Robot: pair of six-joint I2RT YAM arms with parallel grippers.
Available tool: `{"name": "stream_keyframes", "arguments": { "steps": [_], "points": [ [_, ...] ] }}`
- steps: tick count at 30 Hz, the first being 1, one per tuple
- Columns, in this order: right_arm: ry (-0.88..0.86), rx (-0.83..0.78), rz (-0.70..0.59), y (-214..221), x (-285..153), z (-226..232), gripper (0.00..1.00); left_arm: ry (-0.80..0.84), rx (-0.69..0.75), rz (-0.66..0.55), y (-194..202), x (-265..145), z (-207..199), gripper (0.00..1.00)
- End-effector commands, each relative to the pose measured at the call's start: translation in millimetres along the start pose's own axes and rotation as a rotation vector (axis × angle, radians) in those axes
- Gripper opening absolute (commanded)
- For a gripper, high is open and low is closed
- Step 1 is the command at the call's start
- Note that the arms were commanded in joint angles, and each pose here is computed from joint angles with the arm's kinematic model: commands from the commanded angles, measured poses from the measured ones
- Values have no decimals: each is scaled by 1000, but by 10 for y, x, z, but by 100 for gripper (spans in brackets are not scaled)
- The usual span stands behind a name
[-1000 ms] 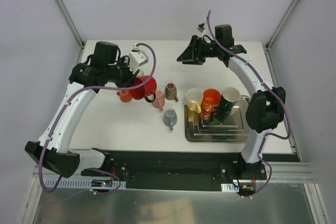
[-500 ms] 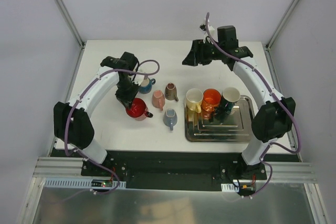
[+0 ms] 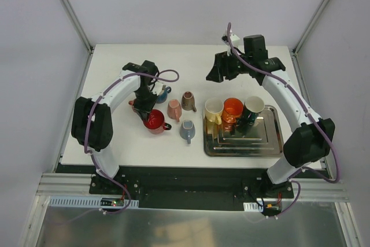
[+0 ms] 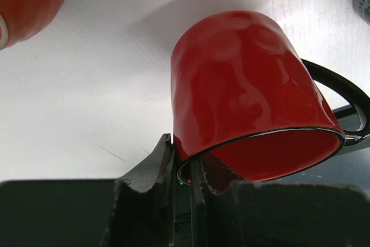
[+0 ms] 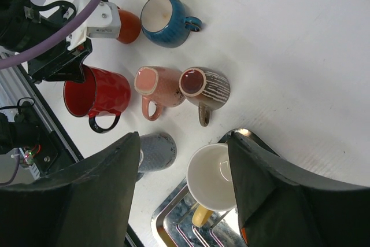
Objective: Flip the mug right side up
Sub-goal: Place the cup at the center of the board.
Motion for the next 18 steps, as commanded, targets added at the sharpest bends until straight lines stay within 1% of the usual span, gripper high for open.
{"name": "stream_keyframes", "arguments": {
  "steps": [1, 5, 11, 18],
  "points": [
    [-20, -44, -5, 15, -81, 71, 68, 22, -12, 7, 20, -17, -65, 0],
    [-36, -20, 10, 30, -25, 64, 68, 22, -2, 33, 20, 49, -45, 0],
    [-46, -5, 15, 7, 18, 59, 68, 26, 3, 40, -11, 83, -38, 0],
    [-56, 12, 42, 100, 55, 50, 69, 40, 9, 48, -58, 126, -42, 0]
  ]
}}
Point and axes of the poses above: each gripper's point midway between its finger pads, its own x axis out along the fingers, its own z axis along the line the jaws close on, y = z × x, the point moved 2 cm from there along -x, back along the fingers, and after that the axes turned 3 degrees about x, right-handed, at the moved point
